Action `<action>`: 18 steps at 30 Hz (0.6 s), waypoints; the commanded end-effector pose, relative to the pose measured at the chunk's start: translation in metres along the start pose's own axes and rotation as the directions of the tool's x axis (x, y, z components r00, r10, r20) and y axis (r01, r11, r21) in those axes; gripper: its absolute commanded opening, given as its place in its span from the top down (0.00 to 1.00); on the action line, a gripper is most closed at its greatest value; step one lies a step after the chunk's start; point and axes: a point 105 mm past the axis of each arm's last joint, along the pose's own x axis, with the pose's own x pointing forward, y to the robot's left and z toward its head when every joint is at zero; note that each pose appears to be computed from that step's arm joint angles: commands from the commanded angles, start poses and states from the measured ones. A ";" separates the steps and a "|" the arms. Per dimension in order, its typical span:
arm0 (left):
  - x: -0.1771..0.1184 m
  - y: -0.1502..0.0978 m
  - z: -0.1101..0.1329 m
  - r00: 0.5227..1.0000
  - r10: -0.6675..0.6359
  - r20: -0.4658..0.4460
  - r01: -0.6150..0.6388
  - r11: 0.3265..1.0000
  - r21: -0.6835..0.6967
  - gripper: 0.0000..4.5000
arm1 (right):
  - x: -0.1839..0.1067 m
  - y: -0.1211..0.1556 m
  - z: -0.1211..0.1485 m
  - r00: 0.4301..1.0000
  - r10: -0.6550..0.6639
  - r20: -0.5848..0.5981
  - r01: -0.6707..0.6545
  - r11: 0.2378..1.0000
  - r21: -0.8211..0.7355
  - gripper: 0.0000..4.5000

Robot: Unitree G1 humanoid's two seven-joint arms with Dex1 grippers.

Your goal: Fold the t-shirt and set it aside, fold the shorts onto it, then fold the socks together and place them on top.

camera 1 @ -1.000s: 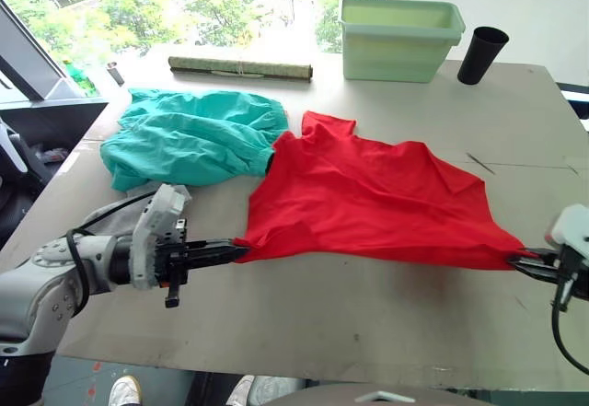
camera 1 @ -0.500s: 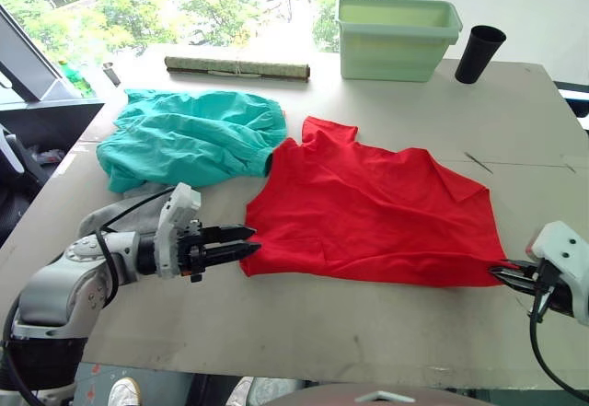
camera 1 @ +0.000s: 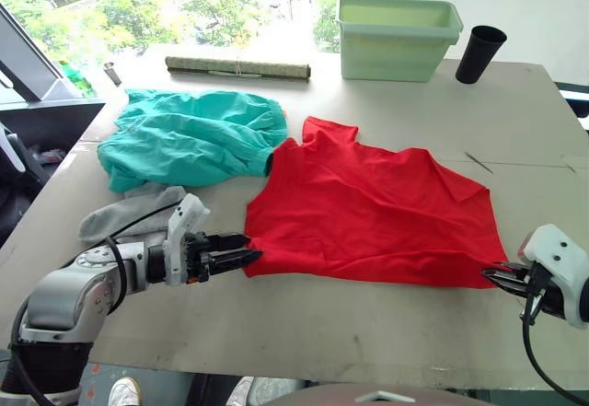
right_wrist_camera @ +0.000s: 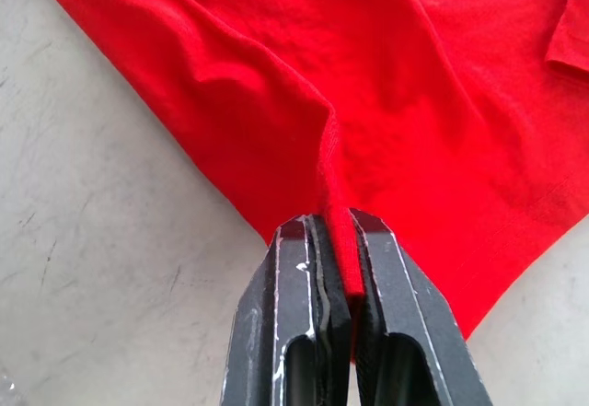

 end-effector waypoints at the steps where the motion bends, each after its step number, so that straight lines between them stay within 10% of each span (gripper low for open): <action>1: -0.012 -0.010 0.008 1.000 -0.019 -0.004 0.019 0.996 -0.084 0.29 | -0.001 0.003 0.007 1.000 -0.003 0.017 0.003 0.999 -0.040 1.00; 18: -0.018 -0.011 -0.011 0.996 -0.001 -0.092 -0.032 0.933 -0.357 0.29 | -0.003 0.004 0.008 1.000 0.002 0.011 -0.002 0.999 -0.051 1.00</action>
